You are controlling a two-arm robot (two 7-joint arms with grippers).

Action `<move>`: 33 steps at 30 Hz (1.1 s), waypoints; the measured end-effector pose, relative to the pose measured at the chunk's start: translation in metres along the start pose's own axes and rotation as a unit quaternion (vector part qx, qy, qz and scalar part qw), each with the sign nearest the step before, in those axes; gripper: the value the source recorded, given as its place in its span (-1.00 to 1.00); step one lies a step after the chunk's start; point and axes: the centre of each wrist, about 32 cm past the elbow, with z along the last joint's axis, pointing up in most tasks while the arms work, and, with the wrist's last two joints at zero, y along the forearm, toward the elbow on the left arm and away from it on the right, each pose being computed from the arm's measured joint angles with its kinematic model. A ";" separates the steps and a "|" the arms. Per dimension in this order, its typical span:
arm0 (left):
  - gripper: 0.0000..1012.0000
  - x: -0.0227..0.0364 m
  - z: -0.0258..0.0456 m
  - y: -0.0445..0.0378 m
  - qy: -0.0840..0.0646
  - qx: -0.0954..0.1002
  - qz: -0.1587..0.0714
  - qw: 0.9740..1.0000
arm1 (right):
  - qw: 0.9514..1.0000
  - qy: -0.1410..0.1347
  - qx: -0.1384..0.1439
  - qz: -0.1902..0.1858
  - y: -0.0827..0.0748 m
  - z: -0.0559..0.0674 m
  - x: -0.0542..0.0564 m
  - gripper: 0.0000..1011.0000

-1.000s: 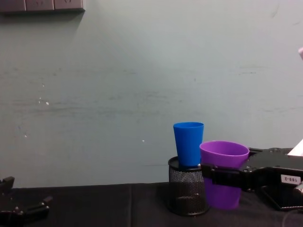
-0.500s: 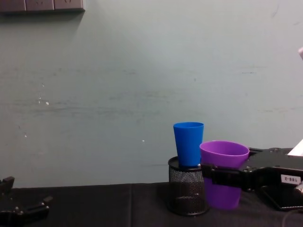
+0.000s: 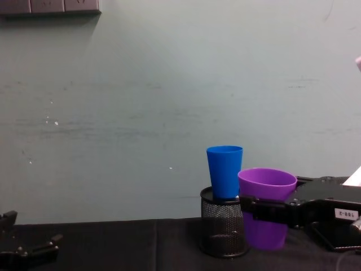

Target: Pick up one cup with a gripper and tap it against the other cup.

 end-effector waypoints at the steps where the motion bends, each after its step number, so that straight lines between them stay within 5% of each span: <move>1: 0.98 0.0000 0.0000 0.0000 0.000 0.000 0.000 1.000 | 1.000 0.000 0.000 0.000 0.000 0.000 0.000 0.46; 33: 0.98 0.0000 0.0000 0.0000 0.000 0.000 0.000 1.000 | 1.000 0.000 0.000 0.000 0.000 0.000 0.000 0.46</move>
